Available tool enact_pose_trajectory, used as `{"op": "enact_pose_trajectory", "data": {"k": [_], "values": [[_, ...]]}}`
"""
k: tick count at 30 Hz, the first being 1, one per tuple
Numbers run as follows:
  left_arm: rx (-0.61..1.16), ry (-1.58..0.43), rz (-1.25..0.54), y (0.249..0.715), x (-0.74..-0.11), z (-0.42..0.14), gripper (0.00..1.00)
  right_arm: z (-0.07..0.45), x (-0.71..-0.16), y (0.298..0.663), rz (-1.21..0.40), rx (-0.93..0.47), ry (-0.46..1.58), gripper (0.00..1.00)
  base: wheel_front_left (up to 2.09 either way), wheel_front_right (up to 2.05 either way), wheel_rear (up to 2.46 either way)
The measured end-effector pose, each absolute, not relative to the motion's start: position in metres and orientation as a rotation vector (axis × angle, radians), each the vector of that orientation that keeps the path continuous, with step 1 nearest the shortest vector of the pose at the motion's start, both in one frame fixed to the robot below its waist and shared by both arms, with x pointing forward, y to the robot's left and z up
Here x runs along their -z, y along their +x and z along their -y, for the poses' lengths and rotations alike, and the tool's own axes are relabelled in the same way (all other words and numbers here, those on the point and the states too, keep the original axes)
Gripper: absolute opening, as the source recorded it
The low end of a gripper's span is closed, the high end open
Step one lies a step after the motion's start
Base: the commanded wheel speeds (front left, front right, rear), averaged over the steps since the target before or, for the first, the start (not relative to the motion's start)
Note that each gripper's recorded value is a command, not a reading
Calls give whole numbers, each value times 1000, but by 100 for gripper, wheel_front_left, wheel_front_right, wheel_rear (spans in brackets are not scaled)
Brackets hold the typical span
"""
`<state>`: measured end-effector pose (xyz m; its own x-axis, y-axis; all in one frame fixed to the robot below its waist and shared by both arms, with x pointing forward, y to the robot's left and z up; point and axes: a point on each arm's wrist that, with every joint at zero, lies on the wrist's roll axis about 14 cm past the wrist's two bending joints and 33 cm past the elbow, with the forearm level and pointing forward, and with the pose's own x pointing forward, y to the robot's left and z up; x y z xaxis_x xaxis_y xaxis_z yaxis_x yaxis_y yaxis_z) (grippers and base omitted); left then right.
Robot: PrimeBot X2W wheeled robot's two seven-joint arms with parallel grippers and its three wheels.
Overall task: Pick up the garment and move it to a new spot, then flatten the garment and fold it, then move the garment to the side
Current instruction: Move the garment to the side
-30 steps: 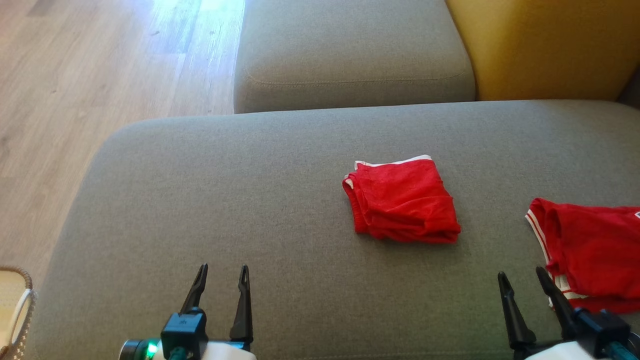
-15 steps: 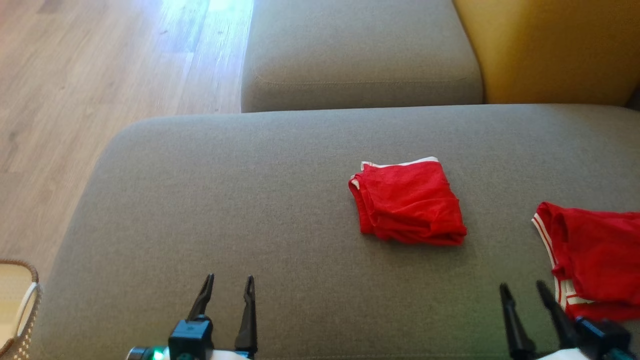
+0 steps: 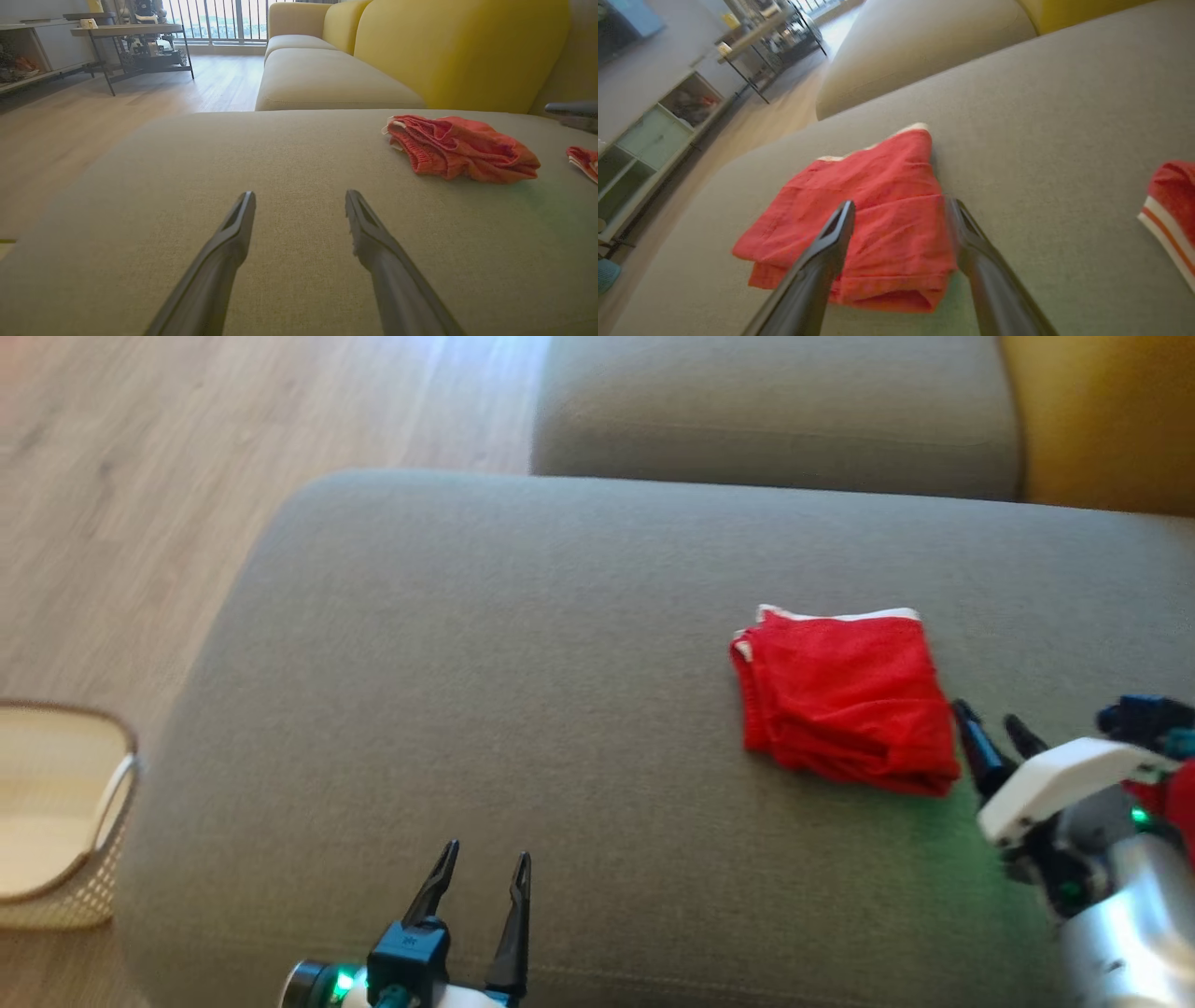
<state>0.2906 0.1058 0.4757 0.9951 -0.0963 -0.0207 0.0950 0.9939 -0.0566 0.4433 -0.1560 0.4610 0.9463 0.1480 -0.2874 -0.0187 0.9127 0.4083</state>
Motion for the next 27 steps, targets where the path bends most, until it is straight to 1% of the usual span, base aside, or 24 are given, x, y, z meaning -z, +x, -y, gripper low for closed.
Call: {"op": "enact_pose_trajectory", "data": {"k": [2,5,9,15,16,17,19,23,27], "values": [[80,-58,-36,289,-472,-109,100,162,-445,451,-418,-72,419,100,0,0,0],[60,-58,-49,289,-469,-114,100,170,-429,462,-521,-55,407,100,0,0,0],[37,-51,-49,296,-471,-121,100,161,-416,476,-607,-64,418,100,0,0,0],[27,-46,-74,301,-464,-124,100,148,-387,475,-737,-61,453,100,0,0,0],[29,-45,-76,302,-464,-124,100,147,-382,473,-754,-58,456,98,0,0,0],[32,-43,-76,304,-464,-123,100,146,-380,473,-763,-58,459,49,0,0,0],[33,-38,-69,308,-466,-123,100,143,-381,476,-768,-67,455,0,0,0,0],[57,-35,-59,315,-469,-118,100,137,-384,474,-768,-95,443,0,0,0,0],[88,-35,-56,319,-469,-109,100,140,-402,479,-692,-127,389,0,0,0,0]]}}
